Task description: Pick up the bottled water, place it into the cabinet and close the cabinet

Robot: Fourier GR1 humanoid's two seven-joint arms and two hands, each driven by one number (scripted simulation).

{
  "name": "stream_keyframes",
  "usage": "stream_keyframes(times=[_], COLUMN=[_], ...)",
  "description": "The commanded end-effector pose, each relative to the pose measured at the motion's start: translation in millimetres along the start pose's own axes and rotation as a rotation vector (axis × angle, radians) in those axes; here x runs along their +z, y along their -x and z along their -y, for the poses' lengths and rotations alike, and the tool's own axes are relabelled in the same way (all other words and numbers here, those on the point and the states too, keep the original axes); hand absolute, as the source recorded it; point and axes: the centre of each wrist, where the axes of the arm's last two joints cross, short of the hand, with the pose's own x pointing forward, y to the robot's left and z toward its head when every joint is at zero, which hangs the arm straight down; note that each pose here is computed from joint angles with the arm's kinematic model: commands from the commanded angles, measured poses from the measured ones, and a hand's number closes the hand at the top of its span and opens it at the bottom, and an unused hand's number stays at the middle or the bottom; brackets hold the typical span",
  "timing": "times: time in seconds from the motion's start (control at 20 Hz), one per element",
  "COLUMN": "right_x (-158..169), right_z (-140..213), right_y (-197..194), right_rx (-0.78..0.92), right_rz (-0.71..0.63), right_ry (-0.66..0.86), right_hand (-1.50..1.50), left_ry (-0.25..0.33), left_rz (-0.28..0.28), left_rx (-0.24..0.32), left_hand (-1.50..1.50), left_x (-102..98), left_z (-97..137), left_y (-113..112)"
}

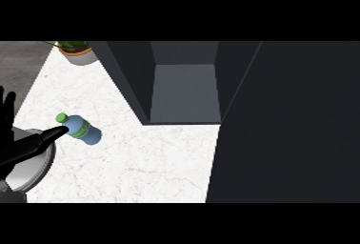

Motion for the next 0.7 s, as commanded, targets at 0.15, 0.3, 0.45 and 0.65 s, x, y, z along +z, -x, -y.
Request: stream_keyframes(times=[0.15,0.3,0.45,0.65], right_x=[29.1,18.4,34.7,26.3], right_z=[0.3,0.7,0.3,-1.9], right_y=[-38.5,-30.6,-42.6,-39.8], right_rx=[0.009,0.022,0.021,0.018], right_rz=[0.084,0.09,0.069,0.093], right_ry=[0.018,0.011,0.005,0.007], right_hand=[-1.5,-1.5,-1.5,-1.5], left_ry=[-0.05,-0.035,-0.027,-0.009], left_rz=[-0.052,-0.061,-0.068,-0.097], left_rx=[-0.046,-0.047,-0.05,-0.061], left_hand=[-1.5,-1.5,-1.5,-1.5], left_x=[-13.0,-17.3,-20.0,-22.6], left_z=[-20.6,-25.4,-30.5,-26.2], left_y=[55.5,76.7,85.7,107.5])
